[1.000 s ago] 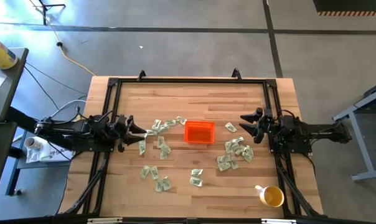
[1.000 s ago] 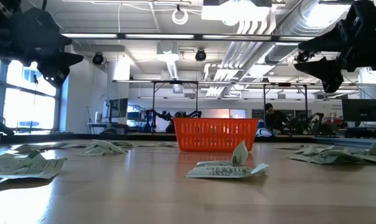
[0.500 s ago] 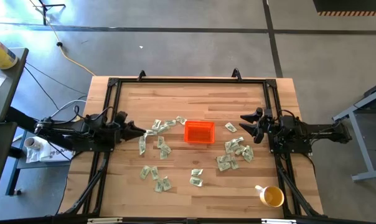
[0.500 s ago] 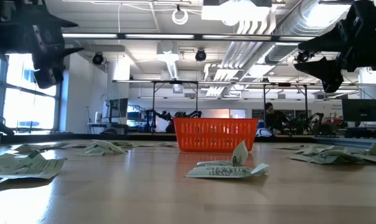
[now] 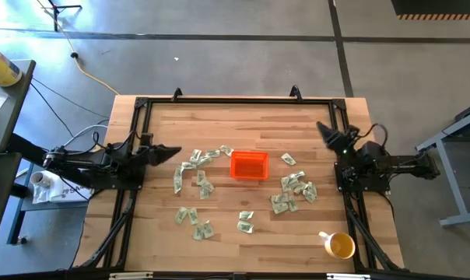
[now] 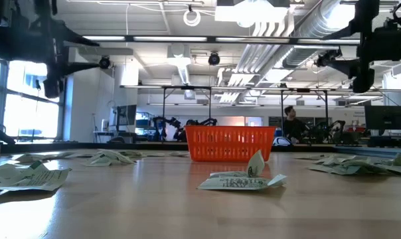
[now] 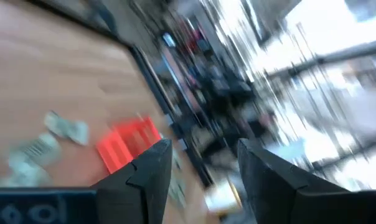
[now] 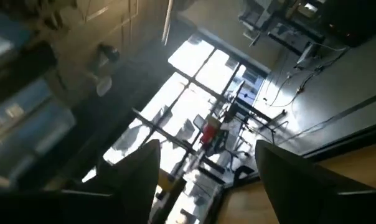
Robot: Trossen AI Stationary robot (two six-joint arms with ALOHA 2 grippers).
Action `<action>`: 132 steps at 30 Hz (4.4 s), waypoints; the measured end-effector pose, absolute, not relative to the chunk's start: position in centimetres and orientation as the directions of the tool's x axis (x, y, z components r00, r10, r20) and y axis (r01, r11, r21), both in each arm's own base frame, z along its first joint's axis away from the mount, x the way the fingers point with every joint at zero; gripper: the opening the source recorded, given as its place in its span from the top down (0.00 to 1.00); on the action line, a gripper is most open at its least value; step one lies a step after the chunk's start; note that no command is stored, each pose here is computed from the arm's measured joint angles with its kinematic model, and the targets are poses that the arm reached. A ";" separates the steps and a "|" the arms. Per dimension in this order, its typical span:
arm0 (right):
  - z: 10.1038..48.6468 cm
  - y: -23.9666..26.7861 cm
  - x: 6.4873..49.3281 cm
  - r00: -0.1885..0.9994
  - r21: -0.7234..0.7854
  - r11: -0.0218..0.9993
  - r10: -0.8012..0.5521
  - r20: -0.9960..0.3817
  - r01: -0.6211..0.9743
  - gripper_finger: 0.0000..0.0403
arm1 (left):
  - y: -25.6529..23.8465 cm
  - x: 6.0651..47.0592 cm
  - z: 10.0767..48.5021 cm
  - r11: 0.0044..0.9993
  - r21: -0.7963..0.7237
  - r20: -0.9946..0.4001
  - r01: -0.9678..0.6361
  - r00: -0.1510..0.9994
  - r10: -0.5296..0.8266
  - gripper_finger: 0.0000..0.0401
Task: Pick and place Stevia / Truvia into bins
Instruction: Put the light green stevia packet into the orange basket
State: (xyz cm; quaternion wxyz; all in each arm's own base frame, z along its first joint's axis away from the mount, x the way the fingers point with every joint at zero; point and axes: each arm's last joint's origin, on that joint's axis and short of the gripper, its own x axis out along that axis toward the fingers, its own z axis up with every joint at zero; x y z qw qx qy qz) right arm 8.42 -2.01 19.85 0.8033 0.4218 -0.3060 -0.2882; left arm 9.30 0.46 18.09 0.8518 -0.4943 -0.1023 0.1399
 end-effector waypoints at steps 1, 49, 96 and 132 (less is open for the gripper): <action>20.0 -2.1 8.3 0.626 0.874 0.453 -0.737 0.256 0.176 0.37 | 0.6 9.2 18.1 0.451 -0.877 0.034 -0.163 0.917 0.397 0.46; 18.6 -3.3 19.3 0.259 0.186 0.309 -0.216 -0.941 0.933 0.37 | 0.9 9.1 17.4 0.460 -0.843 -0.027 -0.279 0.876 0.482 0.46; 12.7 -8.6 21.1 0.083 -0.014 0.511 -0.166 -0.983 0.860 0.46 | 0.9 9.1 17.4 0.449 -0.848 -0.026 -0.283 0.867 0.497 0.46; 18.4 -4.8 37.4 0.416 0.385 0.753 0.162 -0.895 0.534 0.85 | 0.9 9.1 17.4 0.470 -0.831 -0.026 -0.298 0.864 0.503 0.46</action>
